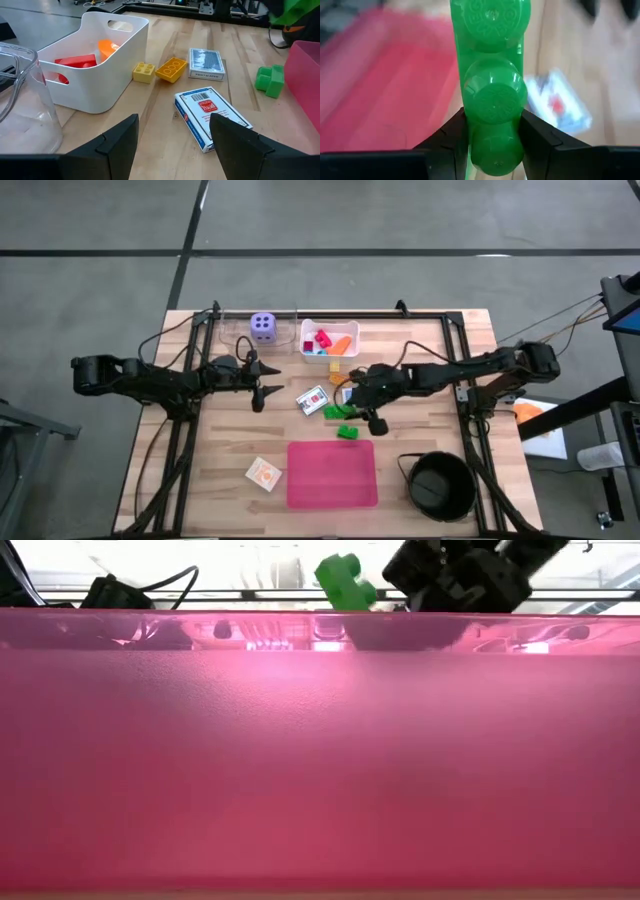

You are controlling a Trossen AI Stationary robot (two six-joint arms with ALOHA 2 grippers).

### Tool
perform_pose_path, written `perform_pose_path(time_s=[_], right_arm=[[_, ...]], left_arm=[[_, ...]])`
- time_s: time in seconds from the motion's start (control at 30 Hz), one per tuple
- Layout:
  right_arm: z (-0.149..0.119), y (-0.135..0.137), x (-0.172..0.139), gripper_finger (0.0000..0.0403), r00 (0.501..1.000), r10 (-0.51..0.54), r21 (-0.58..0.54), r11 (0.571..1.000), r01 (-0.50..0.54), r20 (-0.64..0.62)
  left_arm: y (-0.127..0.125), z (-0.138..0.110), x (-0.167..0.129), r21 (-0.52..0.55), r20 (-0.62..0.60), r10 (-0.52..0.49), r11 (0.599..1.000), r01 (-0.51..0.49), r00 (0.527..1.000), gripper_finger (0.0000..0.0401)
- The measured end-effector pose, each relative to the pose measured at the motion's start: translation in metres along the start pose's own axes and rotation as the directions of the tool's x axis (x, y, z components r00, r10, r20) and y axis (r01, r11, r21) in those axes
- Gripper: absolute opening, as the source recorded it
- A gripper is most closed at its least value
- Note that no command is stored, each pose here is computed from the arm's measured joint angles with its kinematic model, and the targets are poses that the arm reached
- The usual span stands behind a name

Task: Pick & Place Toys
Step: Put the green four stud game piece into the white bin, then adjust the white bin

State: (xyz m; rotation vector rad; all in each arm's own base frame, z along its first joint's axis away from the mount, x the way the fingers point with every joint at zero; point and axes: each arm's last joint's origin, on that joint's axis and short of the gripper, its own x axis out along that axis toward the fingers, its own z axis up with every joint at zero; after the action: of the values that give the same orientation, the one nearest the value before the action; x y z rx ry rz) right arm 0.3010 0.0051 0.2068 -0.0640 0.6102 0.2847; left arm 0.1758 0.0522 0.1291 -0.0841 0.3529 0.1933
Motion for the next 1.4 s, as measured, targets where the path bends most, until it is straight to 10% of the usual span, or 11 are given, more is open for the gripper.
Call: perform_pose_path(time_s=[0.27,0.93,1.4], right_arm=[[-0.021,-0.027,0.008,0.0127,0.960,-0.175,-0.005,0.984,0.181,0.220],[-0.021,-0.138,-0.031,0.0127,0.888,-0.458,0.142,0.877,0.460,-0.045],[-0.024,-0.174,-0.016,0.0278,0.878,-0.439,0.173,0.865,0.470,-0.189]], left_arm=[[0.000,0.000,0.000,-0.002,0.000,-0.002,1.000,0.002,1.000,0.0246],[0.000,0.000,0.000,-0.007,0.001,-0.002,1.000,0.002,1.000,0.0246],[0.000,0.000,0.000,-0.007,0.001,-0.002,1.000,0.002,1.000,0.0245]])
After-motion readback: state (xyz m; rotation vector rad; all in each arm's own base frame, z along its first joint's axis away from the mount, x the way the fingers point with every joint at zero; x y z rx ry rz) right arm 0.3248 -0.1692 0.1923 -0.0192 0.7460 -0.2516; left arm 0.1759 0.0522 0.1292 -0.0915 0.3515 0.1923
